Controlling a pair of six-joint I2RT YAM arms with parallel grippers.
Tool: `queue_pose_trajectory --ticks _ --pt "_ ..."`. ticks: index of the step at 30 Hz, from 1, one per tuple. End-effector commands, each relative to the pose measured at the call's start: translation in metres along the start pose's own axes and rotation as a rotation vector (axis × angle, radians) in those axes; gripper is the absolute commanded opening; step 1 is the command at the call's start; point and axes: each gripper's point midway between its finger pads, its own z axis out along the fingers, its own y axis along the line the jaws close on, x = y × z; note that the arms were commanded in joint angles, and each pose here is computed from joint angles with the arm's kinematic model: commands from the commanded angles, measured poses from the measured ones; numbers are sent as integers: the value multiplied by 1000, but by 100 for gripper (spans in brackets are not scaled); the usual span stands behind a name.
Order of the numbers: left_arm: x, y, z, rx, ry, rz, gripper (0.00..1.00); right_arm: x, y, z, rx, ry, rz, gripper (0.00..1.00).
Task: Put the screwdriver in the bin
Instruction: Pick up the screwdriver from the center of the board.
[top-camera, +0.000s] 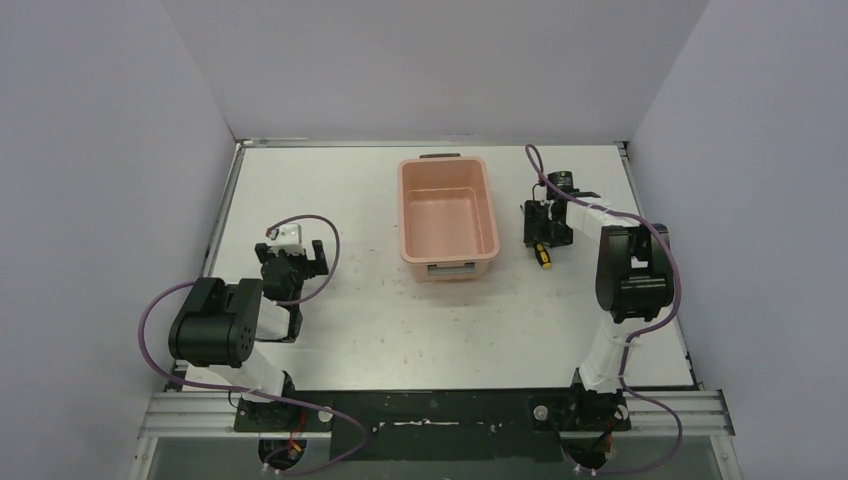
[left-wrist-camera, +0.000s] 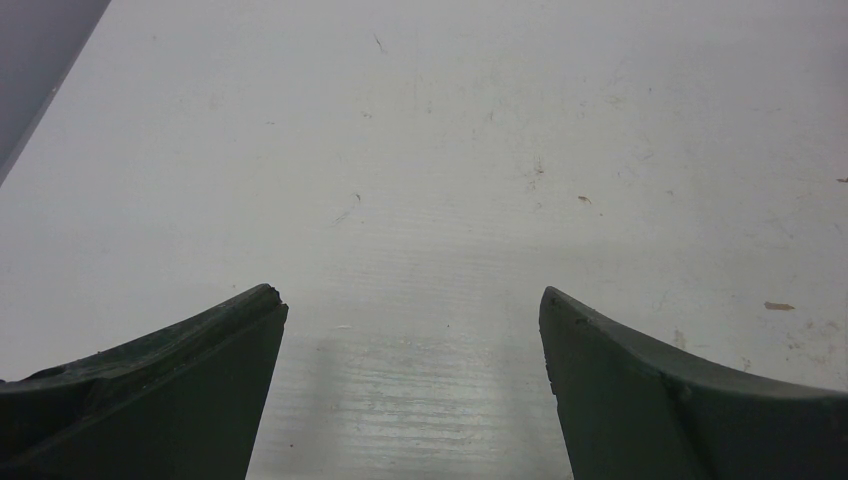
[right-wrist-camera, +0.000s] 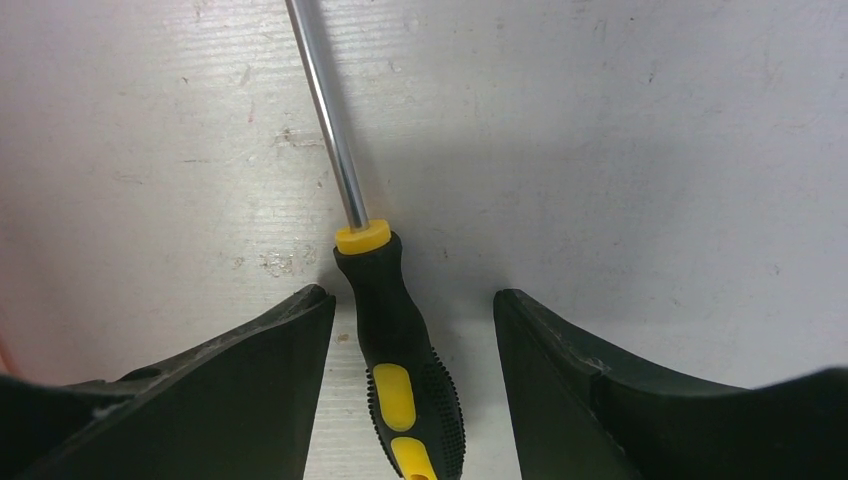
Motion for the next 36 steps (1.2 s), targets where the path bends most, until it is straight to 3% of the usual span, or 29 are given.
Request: queue_pose_trajectory --ticks 1,12,13,14,15,18,24,36 --pt "-17 -3 6 9 -55 2 97 3 -9 0 58 30 34 61" --pt "-17 -2 6 9 -54 3 97 -4 -16 -11 158 -3 14 59" --pt "-18 -3 6 9 -55 3 97 -5 -13 -11 150 -8 3 38" --pt "-18 -3 6 9 -55 3 97 -8 -9 -10 116 -12 -4 7" --pt "-17 -3 6 9 -54 3 97 -8 -6 -9 91 -3 -1 0" --pt "-17 -2 6 9 -54 3 97 -2 -1 -2 50 47 15 0" --pt "-17 -3 6 9 -54 3 97 -5 -4 -3 70 18 16 0" --pt "-17 -2 6 9 -54 2 97 -33 -8 -47 126 -79 -11 0"
